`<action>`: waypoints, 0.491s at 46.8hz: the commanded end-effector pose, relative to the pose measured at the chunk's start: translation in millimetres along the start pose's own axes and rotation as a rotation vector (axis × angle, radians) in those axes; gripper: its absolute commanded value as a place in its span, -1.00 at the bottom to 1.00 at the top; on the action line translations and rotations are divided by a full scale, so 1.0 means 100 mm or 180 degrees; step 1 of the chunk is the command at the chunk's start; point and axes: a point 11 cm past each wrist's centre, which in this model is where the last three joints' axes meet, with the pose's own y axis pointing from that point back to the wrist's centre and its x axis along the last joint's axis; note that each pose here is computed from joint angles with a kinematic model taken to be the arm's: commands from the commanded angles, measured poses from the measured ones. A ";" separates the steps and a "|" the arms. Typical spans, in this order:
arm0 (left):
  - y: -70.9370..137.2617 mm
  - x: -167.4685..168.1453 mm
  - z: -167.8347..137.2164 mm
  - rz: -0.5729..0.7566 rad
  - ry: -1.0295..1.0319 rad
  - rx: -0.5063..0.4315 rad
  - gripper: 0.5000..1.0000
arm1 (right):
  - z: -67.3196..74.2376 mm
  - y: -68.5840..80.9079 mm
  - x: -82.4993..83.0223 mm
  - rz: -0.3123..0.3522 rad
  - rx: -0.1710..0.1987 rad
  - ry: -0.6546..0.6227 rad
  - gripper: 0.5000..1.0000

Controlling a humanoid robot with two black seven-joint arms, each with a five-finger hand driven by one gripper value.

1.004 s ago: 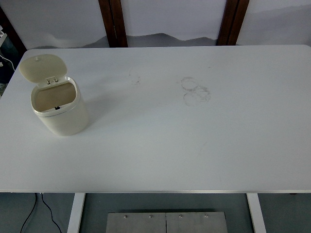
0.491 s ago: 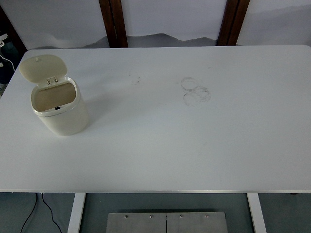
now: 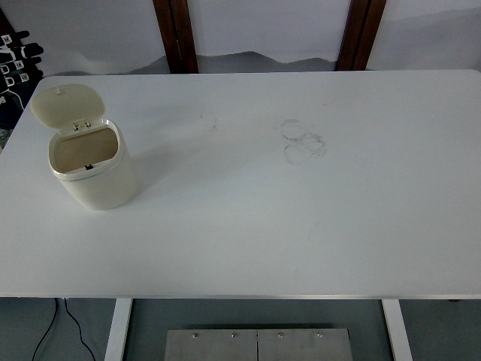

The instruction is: Close trash bin

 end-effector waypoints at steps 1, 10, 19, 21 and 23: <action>0.01 -0.02 0.04 0.0005 -0.0073 0.0090 1.00 | 0.00 0.00 0.00 0.0002 -0.0002 0.0000 0.98; 0.03 -0.09 0.16 -0.0051 -0.0141 0.0049 1.00 | 0.00 0.00 0.00 0.0002 -0.0002 0.0000 0.98; 0.00 -0.16 0.13 -0.0099 -0.0159 0.0146 1.00 | 0.00 0.00 0.00 0.0002 -0.0002 0.0000 0.98; -0.01 -0.16 0.11 -0.0101 -0.0165 0.0172 1.00 | 0.00 0.00 0.00 -0.0003 -0.0002 0.0000 0.98; -0.02 -0.16 0.07 -0.0096 -0.0167 0.0206 1.00 | 0.00 0.00 0.00 -0.0003 0.0002 0.0000 0.98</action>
